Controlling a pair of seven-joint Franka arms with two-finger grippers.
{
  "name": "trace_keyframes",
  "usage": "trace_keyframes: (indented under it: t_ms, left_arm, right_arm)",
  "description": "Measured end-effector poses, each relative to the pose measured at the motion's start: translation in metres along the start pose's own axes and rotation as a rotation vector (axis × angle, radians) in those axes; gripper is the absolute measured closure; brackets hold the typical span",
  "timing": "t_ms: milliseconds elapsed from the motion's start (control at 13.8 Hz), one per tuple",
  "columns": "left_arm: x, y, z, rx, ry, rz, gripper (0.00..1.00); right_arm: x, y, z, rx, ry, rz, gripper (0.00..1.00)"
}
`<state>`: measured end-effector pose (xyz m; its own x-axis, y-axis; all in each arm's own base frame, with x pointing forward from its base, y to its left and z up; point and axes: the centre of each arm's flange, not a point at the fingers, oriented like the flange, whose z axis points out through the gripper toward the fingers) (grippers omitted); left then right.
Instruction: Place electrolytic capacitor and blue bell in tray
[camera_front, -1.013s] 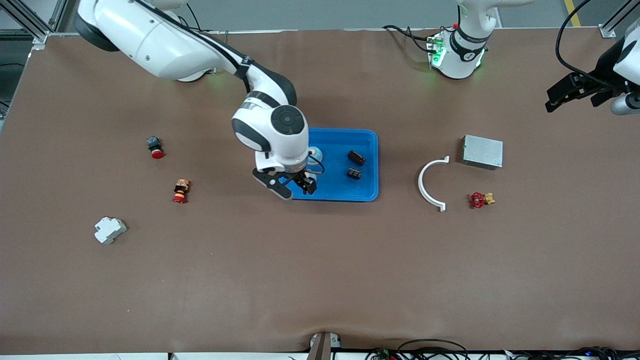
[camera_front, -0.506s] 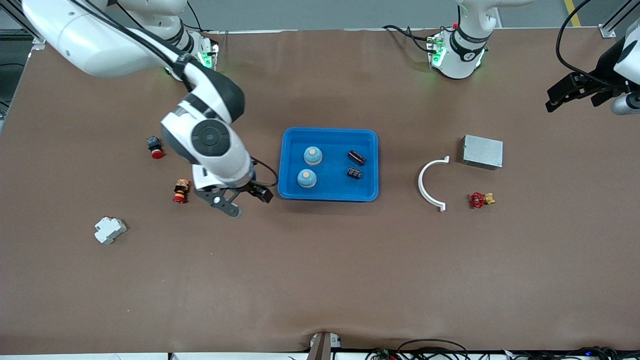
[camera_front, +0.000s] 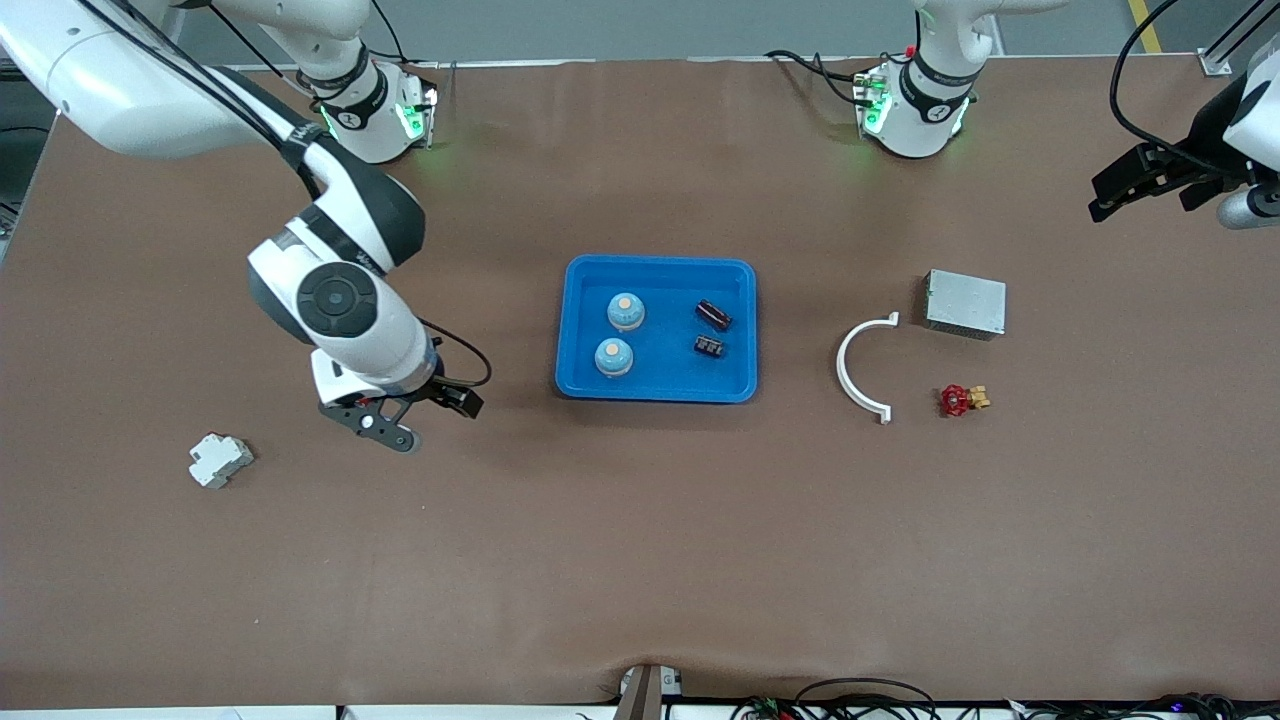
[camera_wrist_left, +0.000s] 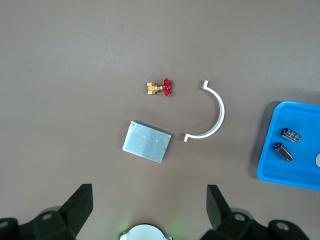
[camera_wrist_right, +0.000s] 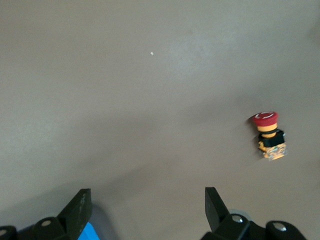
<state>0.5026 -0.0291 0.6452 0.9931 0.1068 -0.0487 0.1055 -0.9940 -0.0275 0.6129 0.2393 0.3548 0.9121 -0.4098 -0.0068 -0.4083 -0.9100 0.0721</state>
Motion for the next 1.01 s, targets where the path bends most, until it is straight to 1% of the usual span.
trace_keyframes:
  t_ms: [289,579,724,796,941,1013]
  left_arm:
    - [0.0,0.0,-0.001,0.0,0.0,-0.002,0.0]
    - [0.0,0.001,-0.002,0.0,0.004,-0.001,0.0]
    - [0.001,0.002,-0.003,-0.002,0.016,0.001,0.0]
    - [0.001,0.002,-0.003,-0.003,0.02,0.001,0.0]
    - [0.001,0.002,-0.003,-0.003,0.021,0.003,0.0]
    - [0.001,0.003,-0.003,-0.003,0.021,0.005,0.0]
  right_arm:
    - [0.02,0.022,-0.003,0.005,0.007,-0.041,0.0]
    - [0.049,0.054,-0.001,-0.015,0.043,-0.106,0.0]
    - [0.062,0.07,0.006,-0.007,0.067,-0.15,0.0]
    - [0.065,0.076,0.012,-0.005,0.068,-0.172,0.0]
    - [0.064,0.077,0.03,-0.033,0.065,-0.21,0.0]
    - [0.063,0.072,0.038,-0.054,0.076,-0.226,0.0]
